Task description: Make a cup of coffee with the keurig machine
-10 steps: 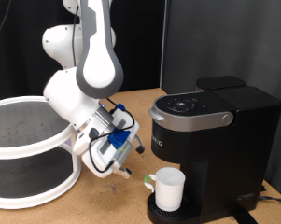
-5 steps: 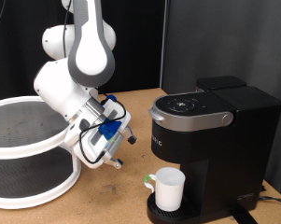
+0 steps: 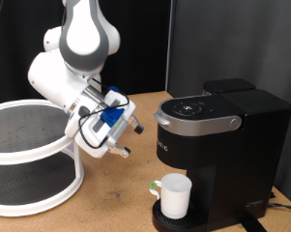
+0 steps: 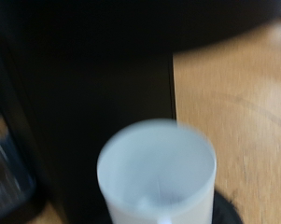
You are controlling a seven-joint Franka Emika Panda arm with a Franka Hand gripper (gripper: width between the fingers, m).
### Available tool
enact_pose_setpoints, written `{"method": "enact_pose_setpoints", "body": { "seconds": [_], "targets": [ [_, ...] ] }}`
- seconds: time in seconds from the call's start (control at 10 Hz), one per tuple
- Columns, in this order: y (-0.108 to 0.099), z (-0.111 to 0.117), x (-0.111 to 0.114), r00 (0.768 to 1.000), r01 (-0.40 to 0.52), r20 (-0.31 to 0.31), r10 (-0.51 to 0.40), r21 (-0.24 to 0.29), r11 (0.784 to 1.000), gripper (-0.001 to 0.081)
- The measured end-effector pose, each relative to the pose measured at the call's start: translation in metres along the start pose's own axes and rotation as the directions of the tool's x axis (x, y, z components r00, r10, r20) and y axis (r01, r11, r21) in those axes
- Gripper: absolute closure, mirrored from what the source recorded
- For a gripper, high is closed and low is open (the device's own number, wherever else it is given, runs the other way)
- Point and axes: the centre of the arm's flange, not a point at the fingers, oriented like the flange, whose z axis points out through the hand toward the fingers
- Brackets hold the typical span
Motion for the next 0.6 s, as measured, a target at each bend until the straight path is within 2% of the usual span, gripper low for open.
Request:
{"method": "enact_pose_setpoints", "body": {
  "seconds": [0.2,0.6],
  "targets": [
    [-0.014,-0.017,0.015,0.999,-0.020,-0.027,0.022,0.051,0.998,0.0003],
    [-0.046,-0.053,0.042,0.999,-0.041,0.004,0.041,0.079,0.996,0.0003]
  ]
}}
